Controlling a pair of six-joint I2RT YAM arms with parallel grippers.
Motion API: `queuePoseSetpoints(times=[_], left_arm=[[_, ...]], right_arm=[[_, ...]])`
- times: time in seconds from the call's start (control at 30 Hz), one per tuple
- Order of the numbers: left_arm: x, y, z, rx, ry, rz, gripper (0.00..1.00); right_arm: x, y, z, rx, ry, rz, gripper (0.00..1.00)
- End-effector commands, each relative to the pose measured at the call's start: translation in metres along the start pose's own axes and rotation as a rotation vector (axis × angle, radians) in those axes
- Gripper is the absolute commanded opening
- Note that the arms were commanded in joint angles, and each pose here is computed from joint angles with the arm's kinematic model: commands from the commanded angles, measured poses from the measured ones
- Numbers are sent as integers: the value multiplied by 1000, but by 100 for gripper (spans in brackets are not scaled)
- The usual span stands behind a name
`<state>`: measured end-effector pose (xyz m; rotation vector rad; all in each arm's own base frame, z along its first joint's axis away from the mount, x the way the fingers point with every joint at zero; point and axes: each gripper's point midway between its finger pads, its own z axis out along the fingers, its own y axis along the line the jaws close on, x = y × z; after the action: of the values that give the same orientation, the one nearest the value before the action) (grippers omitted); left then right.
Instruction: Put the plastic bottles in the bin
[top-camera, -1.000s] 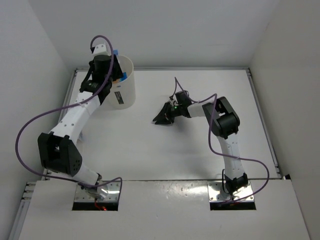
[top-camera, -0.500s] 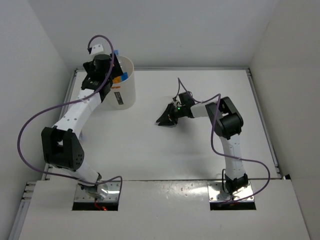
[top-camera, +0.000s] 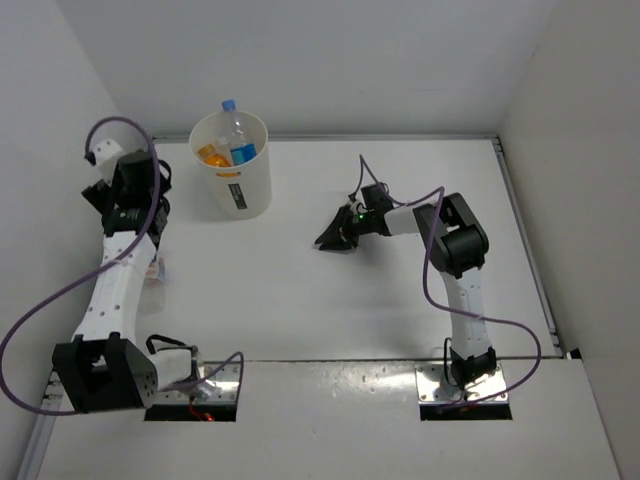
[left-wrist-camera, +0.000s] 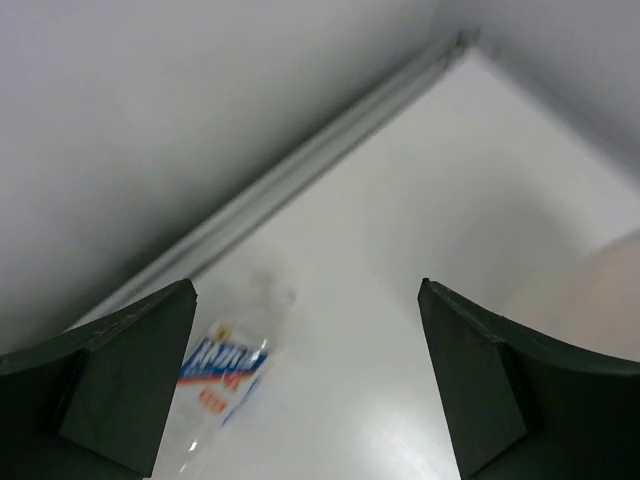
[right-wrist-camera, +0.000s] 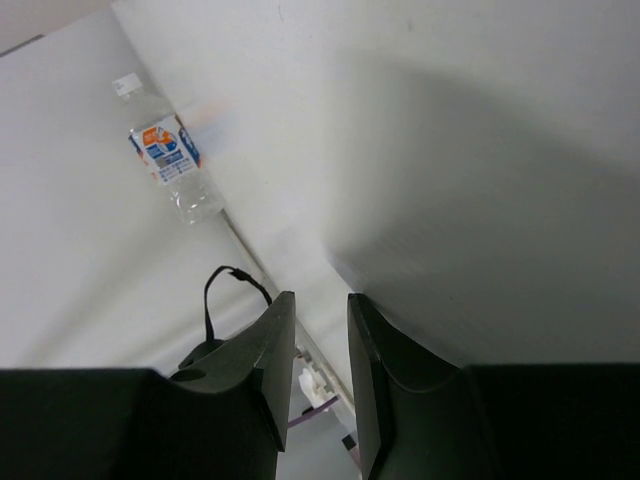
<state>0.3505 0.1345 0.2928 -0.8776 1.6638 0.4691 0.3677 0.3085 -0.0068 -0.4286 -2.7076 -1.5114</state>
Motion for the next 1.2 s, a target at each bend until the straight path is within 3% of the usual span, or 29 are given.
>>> queuePoseSetpoints(times=[0.0,0.2,0.53,0.63,0.73,0.93,1.07,1.17], left_arm=[[96,32,-7,-3,264,183,100],[156,69,-18,7,420,271,100],[166,94,0,-81,465,227,100],[195,91,5,-24,546,196,100],[192,108,17,-121,542,191,100],[201,115,35,-127,565,286,95],[214,105,42,-48,573,314,95],[232,97,42,17,608,307,88]], right_arm=[[9,-51,2,109,8,148,29],[14,-64,5,105,4,179,29],[21,-70,-4,98,21,194,29],[23,-67,-6,87,25,187,29],[21,-63,-8,69,28,204,29],[28,-56,-17,19,19,244,29],[30,-51,-19,-9,25,244,29],[31,-52,-19,-3,29,252,29]])
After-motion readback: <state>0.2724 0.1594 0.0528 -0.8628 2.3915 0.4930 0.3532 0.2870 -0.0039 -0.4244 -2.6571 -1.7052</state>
